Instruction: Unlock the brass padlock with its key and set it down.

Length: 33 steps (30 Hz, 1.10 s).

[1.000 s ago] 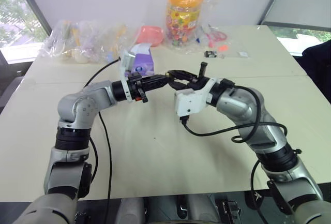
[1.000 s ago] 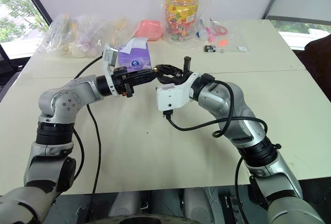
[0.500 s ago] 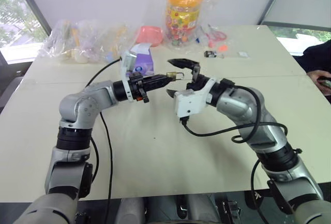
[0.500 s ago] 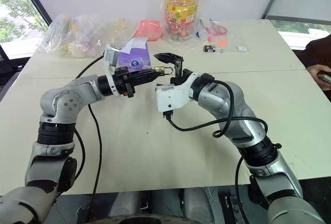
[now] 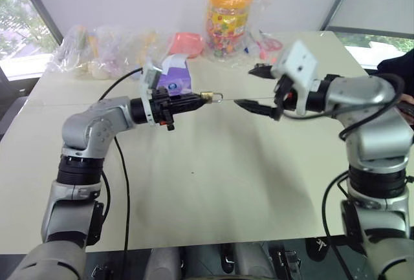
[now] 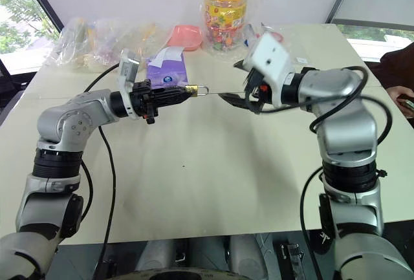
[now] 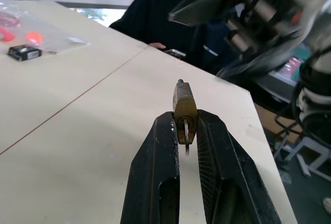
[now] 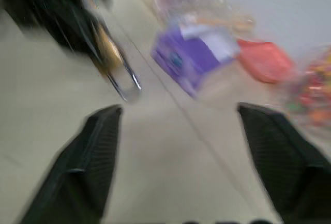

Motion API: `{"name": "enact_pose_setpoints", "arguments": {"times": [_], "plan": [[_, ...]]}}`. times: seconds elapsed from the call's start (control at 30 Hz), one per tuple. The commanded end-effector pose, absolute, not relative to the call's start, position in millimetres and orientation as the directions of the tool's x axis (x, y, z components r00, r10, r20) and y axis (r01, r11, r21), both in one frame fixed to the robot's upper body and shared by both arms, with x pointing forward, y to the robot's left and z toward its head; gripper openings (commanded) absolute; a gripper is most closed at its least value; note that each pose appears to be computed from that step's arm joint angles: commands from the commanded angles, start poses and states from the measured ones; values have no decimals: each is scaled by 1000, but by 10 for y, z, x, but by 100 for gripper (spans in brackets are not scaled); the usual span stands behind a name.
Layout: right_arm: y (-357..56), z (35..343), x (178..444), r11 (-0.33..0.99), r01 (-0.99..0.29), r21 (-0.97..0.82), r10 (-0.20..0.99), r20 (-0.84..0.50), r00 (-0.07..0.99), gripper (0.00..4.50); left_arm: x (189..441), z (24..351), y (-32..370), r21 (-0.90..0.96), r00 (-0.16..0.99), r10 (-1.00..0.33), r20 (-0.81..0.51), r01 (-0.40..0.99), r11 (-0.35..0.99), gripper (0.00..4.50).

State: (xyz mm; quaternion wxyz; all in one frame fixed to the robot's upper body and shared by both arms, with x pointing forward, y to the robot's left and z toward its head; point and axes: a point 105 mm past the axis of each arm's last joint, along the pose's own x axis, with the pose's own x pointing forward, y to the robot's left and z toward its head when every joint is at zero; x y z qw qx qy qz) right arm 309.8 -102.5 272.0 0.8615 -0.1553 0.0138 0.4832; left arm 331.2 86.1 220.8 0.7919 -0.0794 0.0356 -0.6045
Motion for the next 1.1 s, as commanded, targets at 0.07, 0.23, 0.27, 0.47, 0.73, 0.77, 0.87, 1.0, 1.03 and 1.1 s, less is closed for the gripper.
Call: {"name": "enact_pose_setpoints", "arguments": {"times": [0.07,0.23,0.27,0.47,0.73,0.77,0.87,1.0,1.03,1.1], "plan": [[-952,2931,3018,487,-873,-5,871,-67,486,100,3303,2378,844,-97,247,-967,65,966,241,0],[-850,2840,2929,448,-890,81,893,-94,441,1,3301,2406,832,-94,240,-968,70,968,233,0],[-833,2802,2911,442,-892,95,896,-105,432,1,3299,2413,830,-93,239,-968,71,968,232,0],[-714,2698,2808,384,-910,153,922,-111,371,1,3274,2432,827,-90,229,-971,75,971,222,0],[-693,2635,2854,411,-896,172,911,-126,393,1,3251,2458,819,-91,218,-972,83,973,210,0],[-696,2621,2866,418,-892,171,907,-131,399,1,3245,2462,817,-92,215,-973,84,974,207,0],[-728,2563,2928,449,-877,172,892,-148,428,1,3230,2474,819,-95,211,-973,88,975,203,0],[-771,2515,2985,474,-864,172,878,-161,450,1,3208,2481,827,-101,206,-974,92,975,197,0],[-782,2506,2999,479,-861,172,875,-163,455,1,3204,2481,829,-102,205,-974,93,975,196,0],[-797,2498,3023,488,-856,170,871,-164,463,1,3197,2481,832,-103,204,-975,92,975,194,0]]}}
